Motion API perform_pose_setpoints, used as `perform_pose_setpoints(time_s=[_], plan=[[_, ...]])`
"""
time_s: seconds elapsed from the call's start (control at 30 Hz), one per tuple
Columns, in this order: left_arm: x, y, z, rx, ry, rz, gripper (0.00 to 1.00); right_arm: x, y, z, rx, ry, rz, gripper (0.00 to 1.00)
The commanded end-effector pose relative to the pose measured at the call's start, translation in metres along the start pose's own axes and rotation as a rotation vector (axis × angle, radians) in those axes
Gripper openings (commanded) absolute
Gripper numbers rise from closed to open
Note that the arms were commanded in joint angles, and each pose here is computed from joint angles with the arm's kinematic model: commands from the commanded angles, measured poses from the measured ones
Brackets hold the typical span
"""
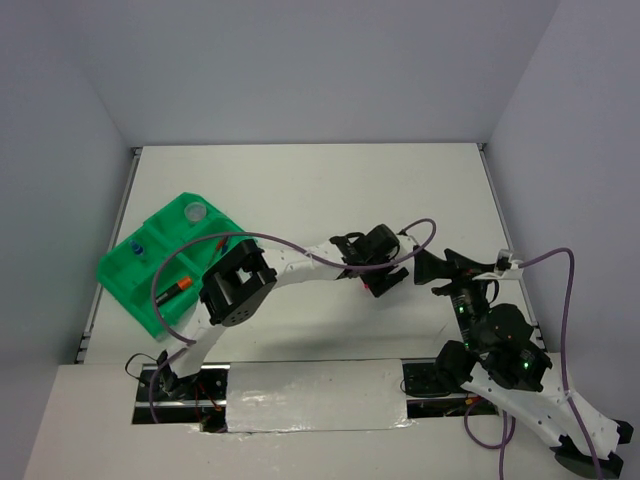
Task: Sort the stationery into containers
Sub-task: Pick up the pen from the center of the board, then place the pen in the storage box.
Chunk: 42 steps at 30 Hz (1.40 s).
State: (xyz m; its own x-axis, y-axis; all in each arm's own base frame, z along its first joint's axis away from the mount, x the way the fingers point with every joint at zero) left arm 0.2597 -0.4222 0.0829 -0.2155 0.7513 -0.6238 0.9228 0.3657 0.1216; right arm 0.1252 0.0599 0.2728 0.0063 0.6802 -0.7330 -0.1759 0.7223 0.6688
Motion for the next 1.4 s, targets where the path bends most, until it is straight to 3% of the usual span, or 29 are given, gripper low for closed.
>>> perform_pose_setpoints(time_s=[0.0, 0.2, 0.3, 0.33, 0.37, 0.4, 0.43, 0.6, 0.77, 0.97, 1.07, 1.2, 1.3, 1.33, 1.37], plan=[[0.002, 0.001, 0.009, -0.032, 0.038, 0.036, 0.87, -0.004, 0.007, 0.002, -0.026, -0.013, 0.008, 1.00], [0.030, -0.021, 0.017, -0.072, 0.158, 0.105, 0.57, -0.004, 0.008, 0.002, -0.039, -0.013, 0.008, 1.00], [0.045, -0.034, 0.018, -0.090, 0.198, 0.130, 0.53, -0.004, 0.008, 0.002, -0.044, -0.012, 0.007, 1.00], [0.048, -0.035, 0.019, -0.085, 0.203, 0.124, 0.47, -0.004, 0.009, 0.002, -0.046, -0.010, 0.007, 1.00], [0.048, -0.036, 0.019, -0.081, 0.195, 0.115, 0.31, -0.005, 0.009, 0.002, -0.046, -0.012, 0.006, 1.00], [0.054, -0.038, 0.020, -0.071, 0.204, 0.102, 0.24, -0.005, 0.009, 0.001, -0.048, -0.013, 0.008, 1.00], [0.053, -0.039, 0.017, -0.070, 0.195, 0.093, 0.01, -0.005, 0.009, 0.001, -0.049, -0.012, 0.009, 1.00], [0.039, -0.020, -0.013, -0.085, 0.079, -0.022, 0.00, -0.007, 0.009, 0.000, -0.061, -0.022, 0.021, 1.00], [0.006, 0.049, -0.088, -0.191, -0.134, -0.227, 0.00, -0.007, 0.009, -0.001, -0.065, -0.022, 0.019, 1.00], [0.013, 0.127, -0.184, -0.516, -0.203, -0.433, 0.00, -0.008, 0.008, -0.002, -0.068, -0.029, 0.027, 1.00], [0.042, 0.161, -0.255, -0.769, -0.196, -0.566, 0.00, -0.007, 0.008, -0.001, -0.068, -0.029, 0.023, 1.00], [0.114, 0.185, -0.341, -1.097, -0.114, -0.703, 0.00, -0.007, 0.009, -0.001, -0.075, -0.025, 0.020, 1.00], [0.171, 0.168, -0.375, -1.226, -0.011, -0.678, 0.00, -0.007, 0.010, -0.001, -0.084, -0.025, 0.020, 1.00], [0.198, 0.150, -0.375, -1.216, 0.047, -0.599, 0.00, -0.007, 0.011, -0.001, -0.087, -0.025, 0.020, 1.00], [0.204, 0.145, -0.371, -1.167, 0.017, -0.550, 0.00, -0.008, 0.011, -0.002, -0.091, -0.025, 0.023, 1.00]])
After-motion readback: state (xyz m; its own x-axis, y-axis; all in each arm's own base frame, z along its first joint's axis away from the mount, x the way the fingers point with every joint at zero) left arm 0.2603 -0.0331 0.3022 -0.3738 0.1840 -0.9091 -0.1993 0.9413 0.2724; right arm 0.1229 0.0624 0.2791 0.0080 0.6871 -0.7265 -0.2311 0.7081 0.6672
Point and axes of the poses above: each gripper's point midway between its finger pads, its own z axis out along the fingers, its own y axis along the line the jaws close on, x = y × z, the point moved 7 cm from there along -z, back along the fingers, and after that the axes turned 11 degrees about z, right-handed, at the moved point
